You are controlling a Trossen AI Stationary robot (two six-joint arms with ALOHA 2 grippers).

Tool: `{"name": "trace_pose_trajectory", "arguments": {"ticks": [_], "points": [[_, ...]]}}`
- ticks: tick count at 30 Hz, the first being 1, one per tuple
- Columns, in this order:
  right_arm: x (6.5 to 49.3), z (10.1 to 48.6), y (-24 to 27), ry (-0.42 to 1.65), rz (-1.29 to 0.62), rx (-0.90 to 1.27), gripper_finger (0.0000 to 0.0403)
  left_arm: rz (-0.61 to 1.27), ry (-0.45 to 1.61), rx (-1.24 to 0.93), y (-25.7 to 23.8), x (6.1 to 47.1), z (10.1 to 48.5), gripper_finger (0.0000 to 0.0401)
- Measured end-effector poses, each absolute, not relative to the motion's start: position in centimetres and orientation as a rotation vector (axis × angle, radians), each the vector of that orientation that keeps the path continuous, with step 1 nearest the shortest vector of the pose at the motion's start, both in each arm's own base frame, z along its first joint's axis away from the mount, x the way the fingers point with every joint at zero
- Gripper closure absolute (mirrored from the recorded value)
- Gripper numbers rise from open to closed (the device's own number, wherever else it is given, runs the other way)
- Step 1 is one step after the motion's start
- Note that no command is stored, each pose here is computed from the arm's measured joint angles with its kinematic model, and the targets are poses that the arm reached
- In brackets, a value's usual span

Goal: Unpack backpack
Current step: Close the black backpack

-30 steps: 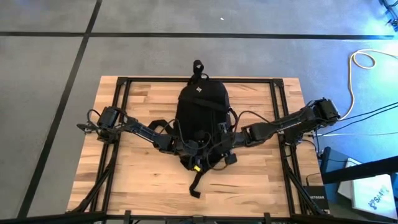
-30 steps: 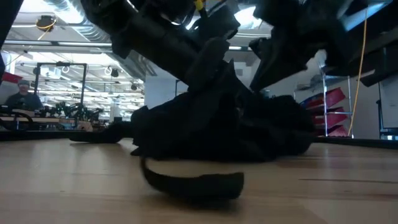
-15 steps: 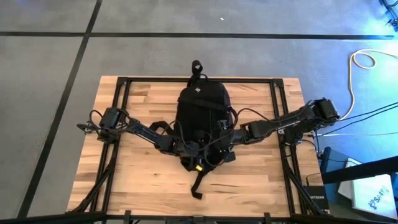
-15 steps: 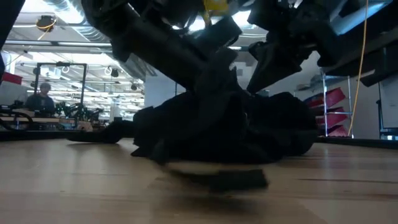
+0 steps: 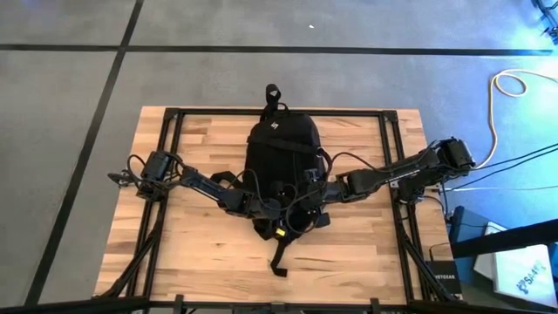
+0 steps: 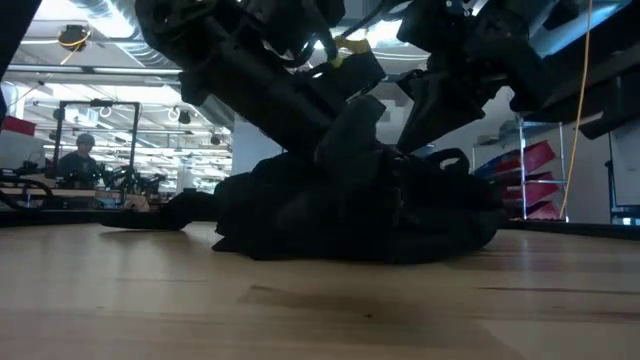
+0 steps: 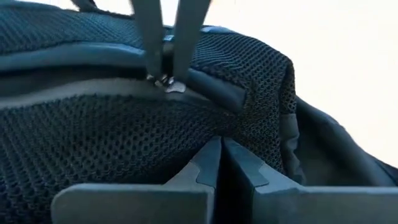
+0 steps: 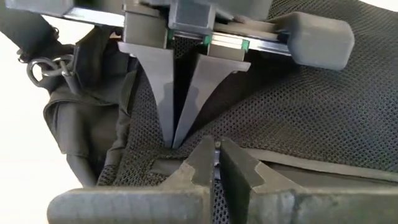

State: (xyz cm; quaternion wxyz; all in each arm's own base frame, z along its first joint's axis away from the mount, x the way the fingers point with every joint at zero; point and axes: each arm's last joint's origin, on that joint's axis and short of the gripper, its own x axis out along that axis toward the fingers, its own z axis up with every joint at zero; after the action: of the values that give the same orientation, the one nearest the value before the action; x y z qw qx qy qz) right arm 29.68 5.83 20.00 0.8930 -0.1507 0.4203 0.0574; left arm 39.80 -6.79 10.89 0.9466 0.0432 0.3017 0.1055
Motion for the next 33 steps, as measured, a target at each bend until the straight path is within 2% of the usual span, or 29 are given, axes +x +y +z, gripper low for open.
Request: {"name": "trace_pose_trajectory", "arguments": {"ticks": [7,12,17,26,30,33], "points": [[29.8,20.0,5.3,0.878,0.091,-0.315,0.0403,0.253,0.598,0.045,-6.6,40.1,9.6,0.0401],[29.7,19.9,5.4,0.889,0.095,-0.318,0.0403,0.187,0.529,0.138,-8.8,39.5,12.3,0.0385],[29.7,19.9,5.4,0.883,0.104,-0.312,0.0403,0.177,0.569,0.204,-10.2,38.1,14.5,0.0314],[29.7,19.9,5.5,0.885,0.124,-0.301,0.0403,0.375,0.522,0.337,-11.2,37.2,16.1,0.0158],[29.6,19.9,5.5,0.889,0.128,-0.3,0.0403,0.473,0.583,0.225,-9.7,36.9,15.3,0.0095],[29.6,19.9,5.5,0.888,0.13,-0.3,0.0403,0.512,0.595,0.073,-7.9,37.1,15.2,0.0065]]}}
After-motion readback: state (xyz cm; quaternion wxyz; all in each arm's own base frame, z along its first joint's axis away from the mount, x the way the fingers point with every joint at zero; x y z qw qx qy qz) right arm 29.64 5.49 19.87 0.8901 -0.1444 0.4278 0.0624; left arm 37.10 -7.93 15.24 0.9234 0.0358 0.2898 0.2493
